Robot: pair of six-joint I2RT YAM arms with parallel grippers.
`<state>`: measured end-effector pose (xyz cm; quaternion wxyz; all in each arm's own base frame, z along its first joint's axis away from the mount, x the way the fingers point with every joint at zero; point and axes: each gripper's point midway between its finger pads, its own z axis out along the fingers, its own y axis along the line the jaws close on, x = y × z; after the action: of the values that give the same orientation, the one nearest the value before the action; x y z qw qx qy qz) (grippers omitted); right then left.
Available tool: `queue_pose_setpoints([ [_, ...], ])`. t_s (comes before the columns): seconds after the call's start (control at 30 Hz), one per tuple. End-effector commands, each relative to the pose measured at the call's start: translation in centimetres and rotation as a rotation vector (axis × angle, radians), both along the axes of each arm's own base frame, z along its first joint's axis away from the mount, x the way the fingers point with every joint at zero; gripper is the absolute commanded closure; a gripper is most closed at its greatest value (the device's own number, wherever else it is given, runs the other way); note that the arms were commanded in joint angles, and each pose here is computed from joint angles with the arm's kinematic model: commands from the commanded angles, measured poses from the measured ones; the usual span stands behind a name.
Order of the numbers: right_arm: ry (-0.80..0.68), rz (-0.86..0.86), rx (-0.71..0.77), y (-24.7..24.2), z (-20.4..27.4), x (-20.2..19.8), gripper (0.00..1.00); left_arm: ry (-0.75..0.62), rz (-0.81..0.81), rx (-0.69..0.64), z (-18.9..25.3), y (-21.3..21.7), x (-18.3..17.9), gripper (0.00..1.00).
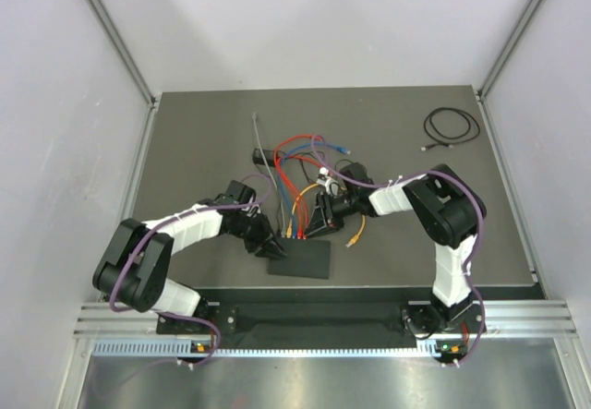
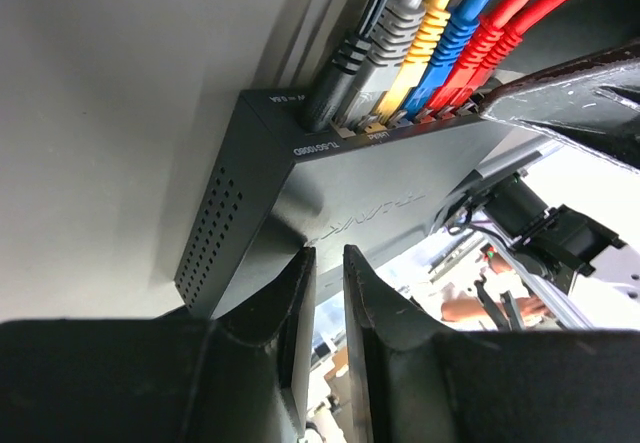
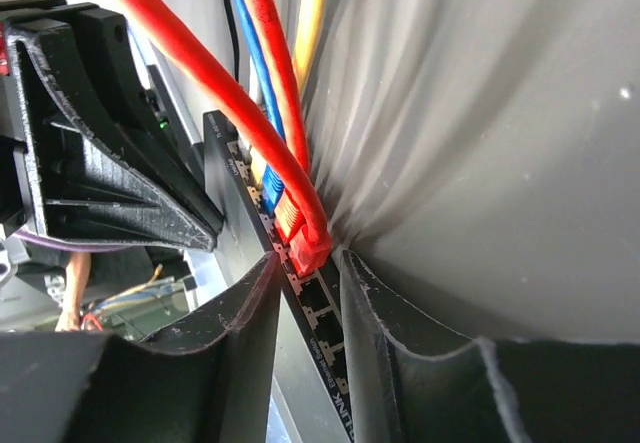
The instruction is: Pull the plug from the switch port
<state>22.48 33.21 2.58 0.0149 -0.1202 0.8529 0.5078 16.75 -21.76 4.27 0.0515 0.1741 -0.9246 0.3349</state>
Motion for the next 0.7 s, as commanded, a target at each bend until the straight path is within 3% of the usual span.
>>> queue_pose_setpoints([
  [0.0,-0.054,0.041,0.057,0.9,0.2,0.0,0.69,0.0,0.005,0.049,-1.5,0.6,0.2,0.76],
  [0.67,-0.048,0.094,0.034,0.4,-2.0,-0.8,0.76,-0.012,-0.037,0.053,-1.6,0.3,1.0,0.77],
])
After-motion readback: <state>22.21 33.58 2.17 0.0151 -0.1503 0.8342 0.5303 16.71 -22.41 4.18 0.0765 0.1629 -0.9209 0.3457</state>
